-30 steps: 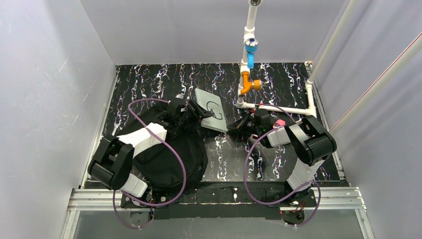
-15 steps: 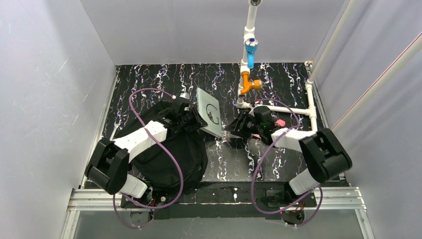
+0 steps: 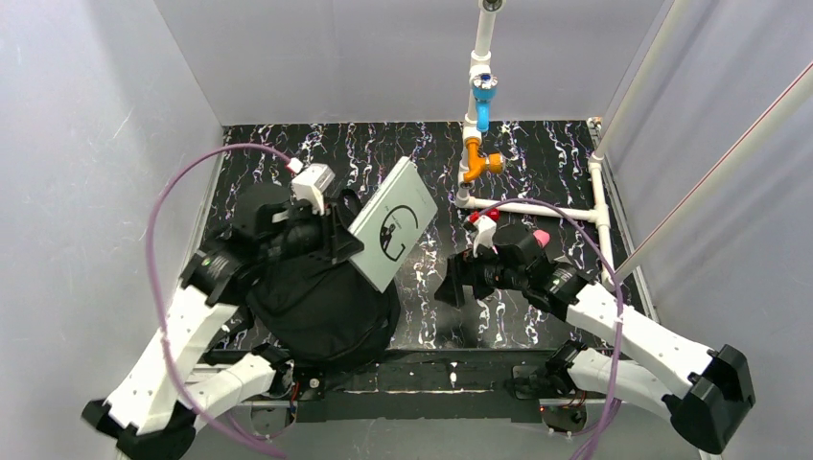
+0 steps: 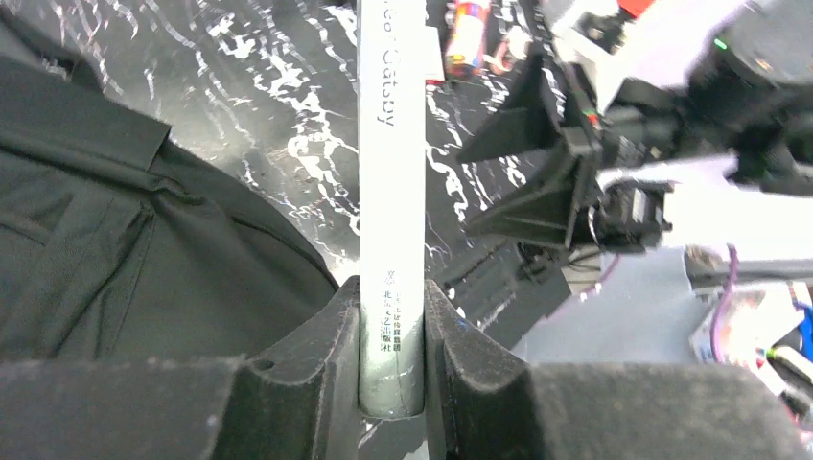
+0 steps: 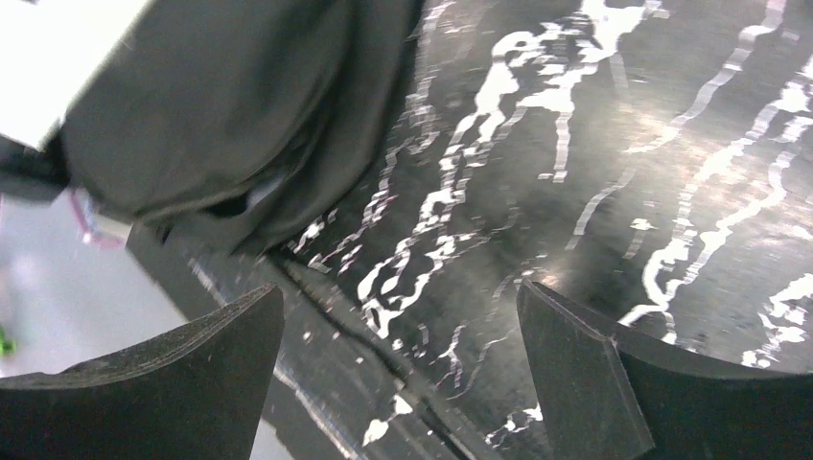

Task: Pack the student bag
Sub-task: Pick up the book from the center of the board.

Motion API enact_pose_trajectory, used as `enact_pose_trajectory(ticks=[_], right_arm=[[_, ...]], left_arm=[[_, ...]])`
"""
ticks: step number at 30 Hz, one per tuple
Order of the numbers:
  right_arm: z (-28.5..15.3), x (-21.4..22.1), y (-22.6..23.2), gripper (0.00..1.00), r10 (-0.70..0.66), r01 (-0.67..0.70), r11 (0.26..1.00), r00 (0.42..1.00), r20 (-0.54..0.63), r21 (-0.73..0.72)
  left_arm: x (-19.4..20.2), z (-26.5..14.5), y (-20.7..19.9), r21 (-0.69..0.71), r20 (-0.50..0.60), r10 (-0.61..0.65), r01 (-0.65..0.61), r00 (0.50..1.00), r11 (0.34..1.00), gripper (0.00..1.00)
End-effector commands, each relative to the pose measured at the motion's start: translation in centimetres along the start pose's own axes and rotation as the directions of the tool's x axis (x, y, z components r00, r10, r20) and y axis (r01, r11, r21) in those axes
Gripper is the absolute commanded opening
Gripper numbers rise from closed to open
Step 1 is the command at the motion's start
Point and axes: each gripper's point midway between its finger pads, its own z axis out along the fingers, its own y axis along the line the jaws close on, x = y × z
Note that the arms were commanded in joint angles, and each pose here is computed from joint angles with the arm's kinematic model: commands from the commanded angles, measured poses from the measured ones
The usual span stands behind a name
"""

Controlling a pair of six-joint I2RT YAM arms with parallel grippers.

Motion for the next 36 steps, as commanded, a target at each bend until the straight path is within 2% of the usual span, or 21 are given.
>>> enact_pose_trajectory(ticks=[1, 5, 8, 12, 17, 22, 28, 30, 36], right_arm=[[-2.3, -4.0, 3.6, 0.98, -0.118, 0.128, 0.989, 0.985, 0.128, -0.077], [-4.6, -8.7, 6.3, 0.98, -0.115, 0.141, 0.985, 0.967, 0.226, -0.101], [-5.3, -10.4, 7.1, 0.98, -0.104, 0.138, 0.983, 0.963, 0.25, -0.12], [-5.4, -10.4, 8.4, 0.98, -0.106, 0.16, 0.952, 0.972, 0.211, -0.26], [-4.8, -9.1, 6.7, 0.98, -0.07, 0.118, 0.945, 0.984, 0.164, -0.304], [-4.2, -6.2, 9.1, 0.98, 0.005, 0.048, 0.811, 0.996, 0.088, -0.583], [-6.5, -4.8, 11.7, 0.98, 0.09, -0.01, 0.617, 0.994, 0.058, -0.787], [-7.9, -4.7, 12.5, 0.93, 0.095, 0.008, 0.576, 0.993, 0.077, -0.817], [-9.8, -3.5, 13.0, 0.62, 0.107, 0.021, 0.548, 0.99, 0.095, -0.836]], left_arm=[[1.6, -4.8, -2.5, 0.134, -0.032, 0.172, -0.166, 0.985, 0.977, 0.0], [2.6, -5.6, -2.9, 0.164, -0.07, 0.183, -0.17, 0.981, 0.972, 0.0], [3.1, -5.5, -4.0, 0.232, -0.093, 0.171, -0.146, 0.981, 0.962, 0.0], [4.0, -5.1, -5.6, 0.34, -0.139, 0.144, -0.09, 0.98, 0.936, 0.0], [4.8, -5.8, -7.5, 0.466, -0.162, 0.141, -0.051, 0.977, 0.883, 0.0], [4.5, -5.2, -8.3, 0.519, -0.156, 0.118, -0.02, 0.981, 0.854, 0.0], [4.0, -3.4, -8.2, 0.531, -0.169, 0.115, -0.008, 0.979, 0.847, 0.0], [3.8, -2.7, -7.9, 0.527, -0.171, 0.12, -0.011, 0.978, 0.85, 0.0], [3.8, -0.6, -6.3, 0.492, -0.215, 0.128, -0.006, 0.968, 0.871, 0.0]])
